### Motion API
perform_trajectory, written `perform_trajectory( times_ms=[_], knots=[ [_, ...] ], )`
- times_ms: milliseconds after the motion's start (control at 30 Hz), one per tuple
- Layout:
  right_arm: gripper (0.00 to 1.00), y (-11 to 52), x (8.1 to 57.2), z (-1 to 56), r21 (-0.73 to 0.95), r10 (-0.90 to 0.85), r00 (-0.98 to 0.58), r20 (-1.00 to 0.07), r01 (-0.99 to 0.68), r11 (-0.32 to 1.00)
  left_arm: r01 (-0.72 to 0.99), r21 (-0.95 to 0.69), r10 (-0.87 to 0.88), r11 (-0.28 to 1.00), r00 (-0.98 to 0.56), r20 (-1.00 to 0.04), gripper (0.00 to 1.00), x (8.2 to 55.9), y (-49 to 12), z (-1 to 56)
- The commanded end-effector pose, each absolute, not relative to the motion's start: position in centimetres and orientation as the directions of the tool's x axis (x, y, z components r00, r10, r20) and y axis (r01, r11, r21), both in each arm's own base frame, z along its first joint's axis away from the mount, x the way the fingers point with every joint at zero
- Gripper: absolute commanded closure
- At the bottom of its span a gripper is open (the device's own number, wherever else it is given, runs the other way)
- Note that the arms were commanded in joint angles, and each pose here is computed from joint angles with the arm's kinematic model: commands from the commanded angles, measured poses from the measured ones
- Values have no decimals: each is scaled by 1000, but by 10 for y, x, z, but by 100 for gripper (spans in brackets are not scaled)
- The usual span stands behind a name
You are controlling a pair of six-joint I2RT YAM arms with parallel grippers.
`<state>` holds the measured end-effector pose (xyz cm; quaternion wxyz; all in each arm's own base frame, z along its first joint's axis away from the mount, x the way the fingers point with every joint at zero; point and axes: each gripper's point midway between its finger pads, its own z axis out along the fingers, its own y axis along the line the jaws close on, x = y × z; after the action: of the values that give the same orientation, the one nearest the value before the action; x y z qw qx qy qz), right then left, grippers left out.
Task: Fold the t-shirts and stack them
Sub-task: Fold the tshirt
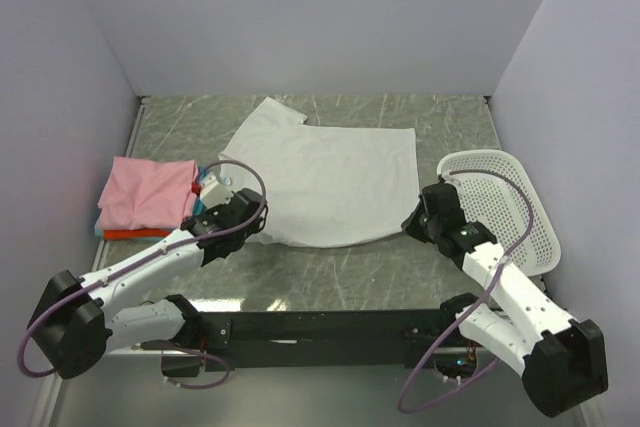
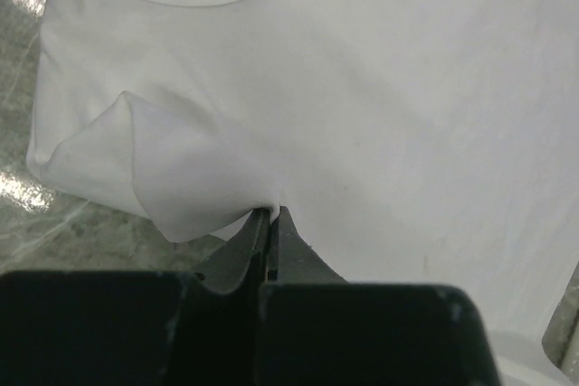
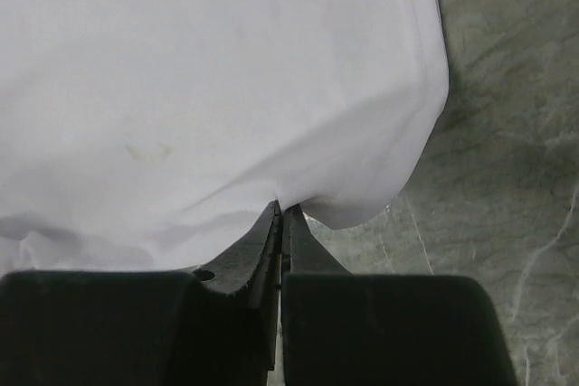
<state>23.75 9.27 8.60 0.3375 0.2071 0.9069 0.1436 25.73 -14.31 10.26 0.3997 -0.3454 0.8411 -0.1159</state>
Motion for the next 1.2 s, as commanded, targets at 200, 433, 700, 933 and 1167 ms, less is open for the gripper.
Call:
perform_trajectory(
  times_ms=[200, 433, 700, 933, 1167],
  knots=[
    [100, 88, 277, 121, 385, 452, -632, -630, 252, 888, -418, -492, -643, 764, -429, -634, 100, 298, -152, 136],
    [100, 82, 292, 129, 373, 449, -626, -637, 260, 891, -417, -424, -588, 804, -450, -672, 100, 320, -155, 135],
    [100, 80, 306, 125, 366, 447, -646, -619, 266, 892, -391, -402, -552, 828, -442, -707, 100, 347, -156, 145],
    [100, 87, 318, 124, 390, 453, -662, -598, 253, 885, -266, -404, -483, 875, -458, -746, 100, 372, -167, 157],
    [100, 80, 326, 121, 364, 457, -658, -598, 285, 887, -95, -298, -296, 950, -579, -759, 99, 396, -191, 145]
  ],
)
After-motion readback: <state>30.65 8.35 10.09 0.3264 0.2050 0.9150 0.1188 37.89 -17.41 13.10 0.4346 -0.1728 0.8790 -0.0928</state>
